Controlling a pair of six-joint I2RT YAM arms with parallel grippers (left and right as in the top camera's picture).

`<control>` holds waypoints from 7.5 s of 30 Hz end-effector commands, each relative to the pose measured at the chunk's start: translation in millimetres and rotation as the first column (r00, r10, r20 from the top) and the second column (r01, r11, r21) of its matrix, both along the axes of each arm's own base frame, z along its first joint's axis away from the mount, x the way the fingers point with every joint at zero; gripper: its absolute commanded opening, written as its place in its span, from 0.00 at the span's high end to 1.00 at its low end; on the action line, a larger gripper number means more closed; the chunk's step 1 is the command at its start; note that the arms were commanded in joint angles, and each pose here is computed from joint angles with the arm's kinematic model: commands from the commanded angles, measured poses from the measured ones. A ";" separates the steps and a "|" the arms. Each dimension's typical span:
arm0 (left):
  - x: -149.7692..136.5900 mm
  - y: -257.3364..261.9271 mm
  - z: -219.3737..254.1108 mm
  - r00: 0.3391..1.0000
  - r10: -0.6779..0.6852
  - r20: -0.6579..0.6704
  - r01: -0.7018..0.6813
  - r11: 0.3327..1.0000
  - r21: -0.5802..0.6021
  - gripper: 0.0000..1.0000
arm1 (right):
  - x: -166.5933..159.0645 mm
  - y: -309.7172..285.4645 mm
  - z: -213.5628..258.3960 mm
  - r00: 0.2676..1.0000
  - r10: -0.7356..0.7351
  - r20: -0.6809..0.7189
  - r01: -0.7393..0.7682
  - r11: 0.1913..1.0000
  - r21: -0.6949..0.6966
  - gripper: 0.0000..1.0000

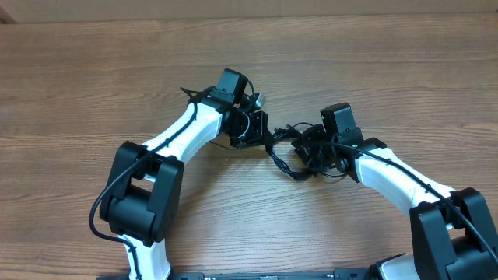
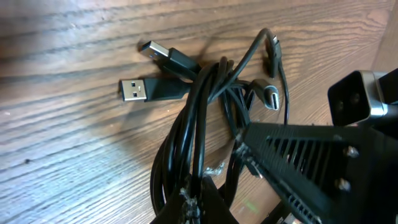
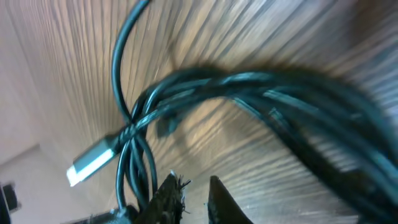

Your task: Untangle cables

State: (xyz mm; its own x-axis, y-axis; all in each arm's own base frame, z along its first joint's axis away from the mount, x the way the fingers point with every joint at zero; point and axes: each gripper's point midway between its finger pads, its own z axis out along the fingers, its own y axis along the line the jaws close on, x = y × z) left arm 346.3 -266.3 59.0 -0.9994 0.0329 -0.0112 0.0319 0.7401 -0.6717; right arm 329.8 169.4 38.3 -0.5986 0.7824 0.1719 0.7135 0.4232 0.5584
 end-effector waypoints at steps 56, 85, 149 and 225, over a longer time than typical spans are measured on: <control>23.6 54.0 -33.3 0.956 -0.161 0.246 0.067 0.934 0.350 0.96 | 27.2 -4.8 7.7 0.997 0.056 0.061 -0.067 0.976 0.206 0.96; 10.5 21.6 -23.0 0.951 -0.196 0.238 0.144 0.965 0.219 0.96 | 21.1 7.9 -18.6 0.985 -0.165 0.050 0.168 0.983 -0.072 0.73; 10.6 35.1 -29.6 0.919 -0.295 0.263 0.185 0.909 0.373 0.41 | 21.8 -56.6 3.3 0.987 -0.154 0.047 0.158 0.982 -0.107 0.96; 35.4 99.0 -66.9 0.976 0.075 0.203 -0.150 0.912 0.382 0.96 | -97.8 -62.4 -33.4 0.910 -0.138 -0.391 0.012 0.951 -0.308 0.96</control>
